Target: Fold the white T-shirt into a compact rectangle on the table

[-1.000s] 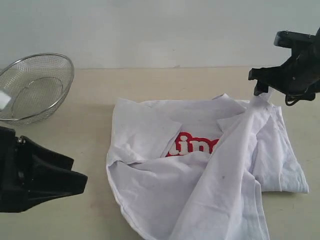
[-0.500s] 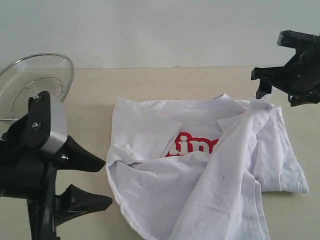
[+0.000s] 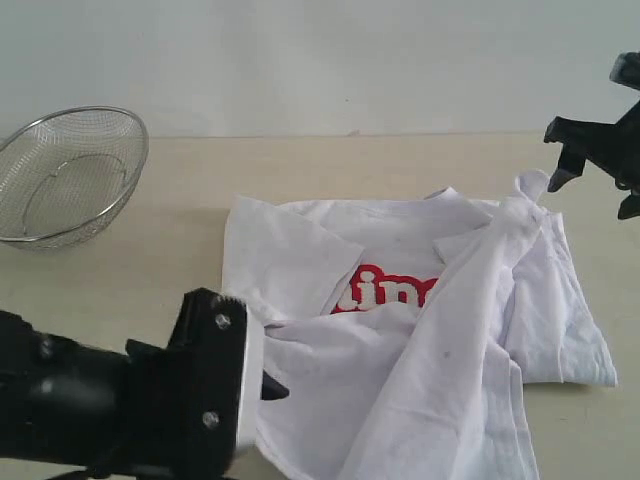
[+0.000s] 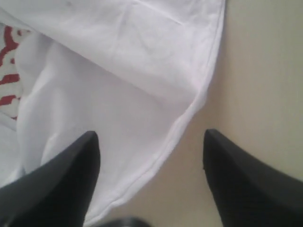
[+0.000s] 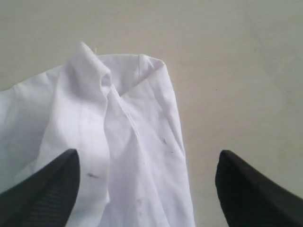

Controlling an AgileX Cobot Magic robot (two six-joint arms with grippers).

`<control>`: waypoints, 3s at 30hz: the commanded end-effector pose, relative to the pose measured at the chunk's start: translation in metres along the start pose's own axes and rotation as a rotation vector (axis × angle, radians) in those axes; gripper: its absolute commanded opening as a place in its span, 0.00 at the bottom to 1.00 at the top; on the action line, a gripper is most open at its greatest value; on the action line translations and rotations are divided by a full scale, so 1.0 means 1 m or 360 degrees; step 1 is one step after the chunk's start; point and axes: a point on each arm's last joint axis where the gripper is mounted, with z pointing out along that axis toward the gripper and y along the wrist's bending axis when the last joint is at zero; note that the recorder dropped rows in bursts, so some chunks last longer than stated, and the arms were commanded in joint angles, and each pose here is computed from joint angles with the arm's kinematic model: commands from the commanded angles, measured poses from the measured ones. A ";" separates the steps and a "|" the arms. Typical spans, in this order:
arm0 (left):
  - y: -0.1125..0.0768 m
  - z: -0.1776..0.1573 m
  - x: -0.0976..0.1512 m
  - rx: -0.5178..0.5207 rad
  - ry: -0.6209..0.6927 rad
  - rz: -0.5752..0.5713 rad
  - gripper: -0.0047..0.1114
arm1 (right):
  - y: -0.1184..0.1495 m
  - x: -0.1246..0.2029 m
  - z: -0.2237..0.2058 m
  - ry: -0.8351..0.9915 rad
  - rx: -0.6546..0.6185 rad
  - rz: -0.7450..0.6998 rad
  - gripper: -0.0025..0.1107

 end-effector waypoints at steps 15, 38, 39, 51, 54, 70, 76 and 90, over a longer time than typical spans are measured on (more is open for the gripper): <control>-0.043 0.119 -0.086 0.0309 -0.0013 0.0449 0.55 | 0.000 0.000 -0.006 0.0029 -0.0022 -0.0017 0.65; -0.046 0.169 -0.111 0.0359 -0.0078 0.0303 0.55 | 0.000 0.000 -0.006 0.0030 -0.0024 -0.0018 0.65; -0.047 0.172 -0.110 0.0360 -0.0068 0.0302 0.55 | 0.000 0.000 -0.006 0.0030 -0.0024 -0.0018 0.65; -0.040 0.179 -0.102 0.0217 0.0042 0.0152 0.55 | 0.000 0.000 -0.006 0.0027 -0.0024 -0.0025 0.65; -0.040 0.179 -0.101 0.0217 0.0043 0.0141 0.55 | 0.001 -0.001 -0.006 0.0017 -0.0026 -0.0024 0.65; -0.064 0.178 -0.112 0.0316 0.0017 0.0006 0.38 | 0.001 -0.001 -0.006 0.0004 -0.0028 -0.0023 0.65; -0.062 0.185 -0.104 0.0233 0.0090 -0.0048 0.37 | 0.001 0.000 -0.006 0.0019 -0.0030 -0.0018 0.65; -0.060 0.185 -0.104 0.0202 0.0100 -0.0047 0.29 | 0.004 0.000 -0.006 0.0020 -0.0078 -0.0027 0.65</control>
